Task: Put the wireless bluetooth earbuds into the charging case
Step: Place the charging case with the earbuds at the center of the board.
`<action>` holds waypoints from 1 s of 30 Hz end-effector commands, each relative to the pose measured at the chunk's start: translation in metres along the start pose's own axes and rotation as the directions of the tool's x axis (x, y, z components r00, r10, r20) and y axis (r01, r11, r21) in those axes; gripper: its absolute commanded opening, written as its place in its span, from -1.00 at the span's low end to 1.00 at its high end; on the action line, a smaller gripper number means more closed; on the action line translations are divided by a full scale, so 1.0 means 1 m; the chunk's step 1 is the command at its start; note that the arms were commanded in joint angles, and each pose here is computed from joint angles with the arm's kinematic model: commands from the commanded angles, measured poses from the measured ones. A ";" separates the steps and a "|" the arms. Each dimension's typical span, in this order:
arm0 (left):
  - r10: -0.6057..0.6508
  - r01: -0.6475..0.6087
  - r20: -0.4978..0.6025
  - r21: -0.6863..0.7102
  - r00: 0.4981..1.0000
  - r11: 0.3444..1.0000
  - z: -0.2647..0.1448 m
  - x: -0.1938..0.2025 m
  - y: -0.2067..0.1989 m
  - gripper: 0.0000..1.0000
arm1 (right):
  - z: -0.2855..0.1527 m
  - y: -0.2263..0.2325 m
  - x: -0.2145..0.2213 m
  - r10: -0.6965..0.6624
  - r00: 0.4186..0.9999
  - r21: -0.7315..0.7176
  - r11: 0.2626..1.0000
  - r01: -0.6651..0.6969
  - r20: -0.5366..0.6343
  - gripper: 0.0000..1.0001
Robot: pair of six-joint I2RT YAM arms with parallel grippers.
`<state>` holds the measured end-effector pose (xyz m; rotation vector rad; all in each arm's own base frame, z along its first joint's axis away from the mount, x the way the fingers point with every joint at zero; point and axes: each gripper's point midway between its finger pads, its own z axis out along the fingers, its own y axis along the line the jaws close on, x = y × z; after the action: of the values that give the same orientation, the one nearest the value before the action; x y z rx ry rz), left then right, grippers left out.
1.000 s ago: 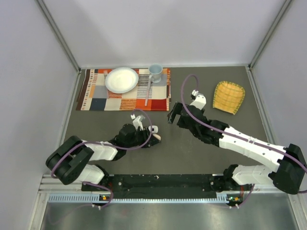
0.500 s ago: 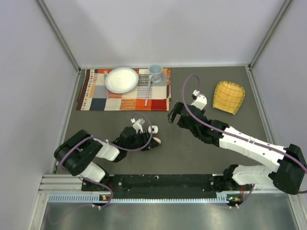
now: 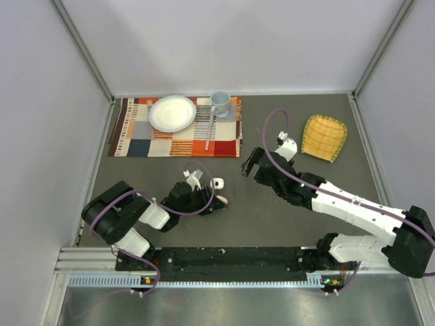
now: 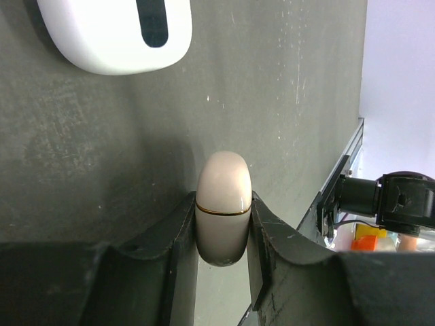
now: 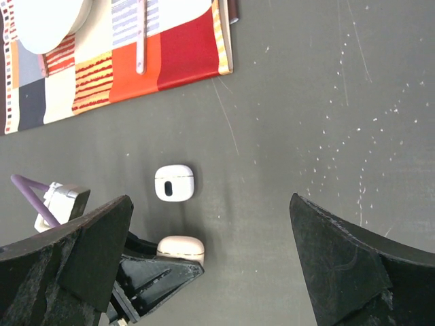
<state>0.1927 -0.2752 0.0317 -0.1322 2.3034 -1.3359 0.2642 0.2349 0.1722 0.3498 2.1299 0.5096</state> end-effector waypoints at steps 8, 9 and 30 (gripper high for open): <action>0.012 -0.012 0.002 0.031 1.000 0.999 0.001 -0.002 -0.006 -0.44 | -0.008 -0.003 -0.016 0.083 0.995 -0.014 0.996 -0.083 0.053 0.98; 0.015 -0.016 0.006 0.031 1.000 0.999 0.001 -0.003 -0.007 -0.42 | -0.007 -0.002 -0.015 0.084 0.995 -0.016 0.996 -0.083 0.048 0.98; 0.031 -0.028 0.016 -0.160 0.999 0.987 -0.008 -0.003 0.024 -0.21 | 0.001 0.002 -0.002 0.079 0.997 -0.008 0.997 -0.079 -0.004 0.98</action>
<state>0.1963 -0.2585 0.0296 -0.1685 2.3413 -1.1845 0.2612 0.2327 0.1668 0.4061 2.1409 0.5353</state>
